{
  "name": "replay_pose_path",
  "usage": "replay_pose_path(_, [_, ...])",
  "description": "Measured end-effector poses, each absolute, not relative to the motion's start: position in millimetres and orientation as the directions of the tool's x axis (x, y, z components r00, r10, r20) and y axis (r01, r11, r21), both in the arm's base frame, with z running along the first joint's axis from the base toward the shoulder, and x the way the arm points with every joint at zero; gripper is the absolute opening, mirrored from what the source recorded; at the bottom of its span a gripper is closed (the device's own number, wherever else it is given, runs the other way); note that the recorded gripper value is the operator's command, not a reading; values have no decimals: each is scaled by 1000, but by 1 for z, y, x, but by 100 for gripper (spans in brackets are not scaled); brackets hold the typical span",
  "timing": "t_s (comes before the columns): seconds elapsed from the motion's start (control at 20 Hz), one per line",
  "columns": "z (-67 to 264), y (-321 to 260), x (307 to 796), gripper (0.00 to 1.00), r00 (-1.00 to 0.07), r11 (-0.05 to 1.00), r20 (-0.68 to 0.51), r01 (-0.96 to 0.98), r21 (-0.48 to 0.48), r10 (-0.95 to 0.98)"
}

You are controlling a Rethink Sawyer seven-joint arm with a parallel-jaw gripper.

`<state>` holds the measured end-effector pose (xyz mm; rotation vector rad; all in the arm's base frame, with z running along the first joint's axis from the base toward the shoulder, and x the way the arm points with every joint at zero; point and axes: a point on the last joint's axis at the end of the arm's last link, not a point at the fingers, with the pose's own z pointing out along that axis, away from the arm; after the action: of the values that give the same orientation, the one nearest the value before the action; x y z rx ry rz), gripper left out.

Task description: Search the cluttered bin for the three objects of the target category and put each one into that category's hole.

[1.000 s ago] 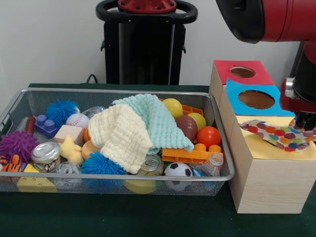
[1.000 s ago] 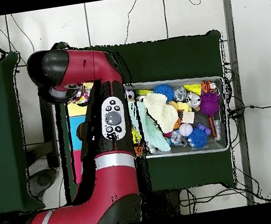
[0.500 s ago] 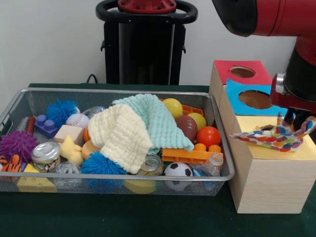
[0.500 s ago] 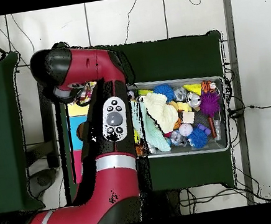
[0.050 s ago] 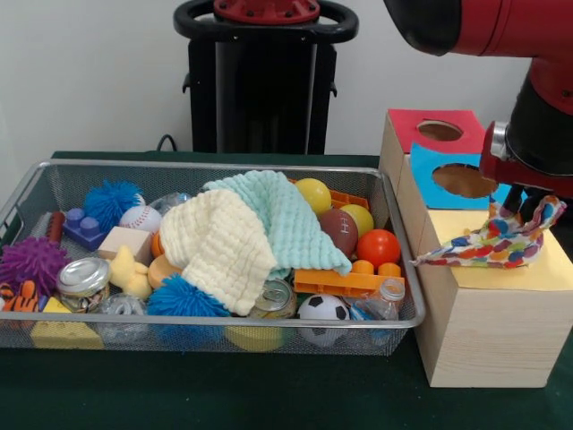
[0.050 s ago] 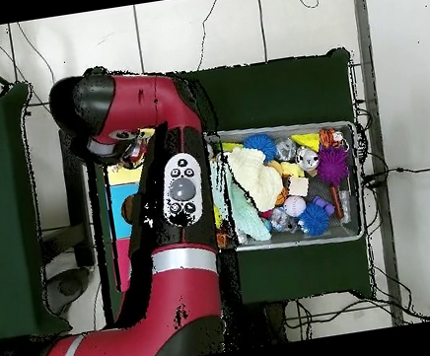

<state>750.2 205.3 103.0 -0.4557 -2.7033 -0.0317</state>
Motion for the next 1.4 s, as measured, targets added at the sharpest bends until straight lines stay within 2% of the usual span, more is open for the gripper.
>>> replay_pose_path(0.4, [109, 208, 738, 0, -826, 949, 478, 309, -63, 300])
replay_pose_path(1.4, [111, 271, 714, 0, -837, 972, 498, 223, -67, 227])
